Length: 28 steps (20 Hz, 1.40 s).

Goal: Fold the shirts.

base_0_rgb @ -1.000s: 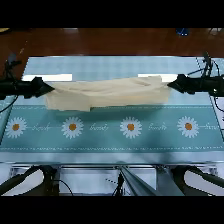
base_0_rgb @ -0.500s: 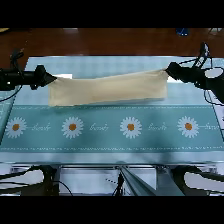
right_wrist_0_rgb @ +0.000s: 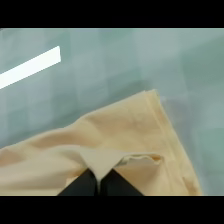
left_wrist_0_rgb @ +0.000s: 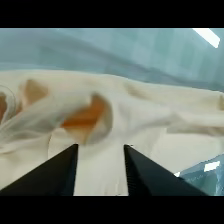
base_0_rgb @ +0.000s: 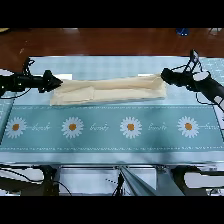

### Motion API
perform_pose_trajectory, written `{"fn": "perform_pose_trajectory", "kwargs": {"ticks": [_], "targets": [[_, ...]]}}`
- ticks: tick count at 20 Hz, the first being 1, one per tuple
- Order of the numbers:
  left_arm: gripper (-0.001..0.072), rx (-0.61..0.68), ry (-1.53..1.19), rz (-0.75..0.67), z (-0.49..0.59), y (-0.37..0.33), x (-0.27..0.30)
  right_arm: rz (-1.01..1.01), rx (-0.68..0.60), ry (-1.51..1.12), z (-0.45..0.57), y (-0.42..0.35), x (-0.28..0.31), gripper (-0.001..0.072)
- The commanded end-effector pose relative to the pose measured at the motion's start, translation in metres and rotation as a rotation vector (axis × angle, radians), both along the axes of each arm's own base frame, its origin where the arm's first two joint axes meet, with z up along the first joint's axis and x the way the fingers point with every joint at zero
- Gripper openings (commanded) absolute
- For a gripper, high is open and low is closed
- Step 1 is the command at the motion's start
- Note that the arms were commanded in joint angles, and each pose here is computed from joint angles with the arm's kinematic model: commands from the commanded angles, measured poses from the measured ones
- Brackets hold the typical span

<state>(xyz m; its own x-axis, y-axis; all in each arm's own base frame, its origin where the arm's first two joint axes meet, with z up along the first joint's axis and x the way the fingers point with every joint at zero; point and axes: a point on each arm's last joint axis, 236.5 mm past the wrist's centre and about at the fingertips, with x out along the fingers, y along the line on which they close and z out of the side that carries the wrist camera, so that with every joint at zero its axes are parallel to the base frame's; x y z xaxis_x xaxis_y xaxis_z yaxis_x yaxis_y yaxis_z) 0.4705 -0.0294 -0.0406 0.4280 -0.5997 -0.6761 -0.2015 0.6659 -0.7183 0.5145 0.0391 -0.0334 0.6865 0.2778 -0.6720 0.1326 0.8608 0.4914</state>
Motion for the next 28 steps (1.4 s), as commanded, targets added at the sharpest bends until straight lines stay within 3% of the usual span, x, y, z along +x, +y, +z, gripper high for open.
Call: {"fn": "perform_pose_trajectory", "kwargs": {"ticks": [1, 3, 5, 6, 10, 12, 14, 19, 28], "targets": [[0.0464, -0.027, 0.027, -0.023, -0.002, 0.000, -0.006, 0.105, -0.115, 0.058, -0.018, -0.003, -0.016, 0.0024], [0.0464, -0.055, 0.046, -0.041, 0.003, 0.004, -0.015, 0.114, -0.167, 0.054, -0.013, -0.017, -0.018, 0.0049], [0.0464, -0.089, 0.071, -0.069, 0.009, 0.005, -0.025, 0.088, -0.182, 0.026, 0.001, -0.031, -0.016, 0.0440], [0.0463, -0.108, 0.086, -0.084, 0.011, 0.005, -0.032, 0.067, -0.186, 0.010, 0.010, -0.041, -0.016, 0.0502], [0.0463, -0.153, 0.125, -0.134, 0.016, 0.000, -0.048, -0.069, -0.175, -0.020, 0.043, -0.097, -0.024, 0.0501], [0.0462, -0.156, 0.128, -0.140, 0.016, -0.001, -0.049, -0.136, -0.075, 0.086, 0.028, -0.118, -0.045, 0.0503], [0.0462, -0.155, 0.128, -0.144, 0.016, -0.003, -0.049, -0.138, 0.061, 0.203, 0.004, -0.117, -0.065, 0.0606], [0.0460, -0.153, 0.125, -0.157, 0.016, -0.008, -0.049, -0.064, 0.306, 0.280, -0.030, -0.067, -0.061, 0.0607], [0.0451, -0.161, 0.101, -0.192, 0.020, -0.020, -0.048, -0.144, 0.342, 0.195, -0.054, 0.007, -0.008, 0.0580]]}}
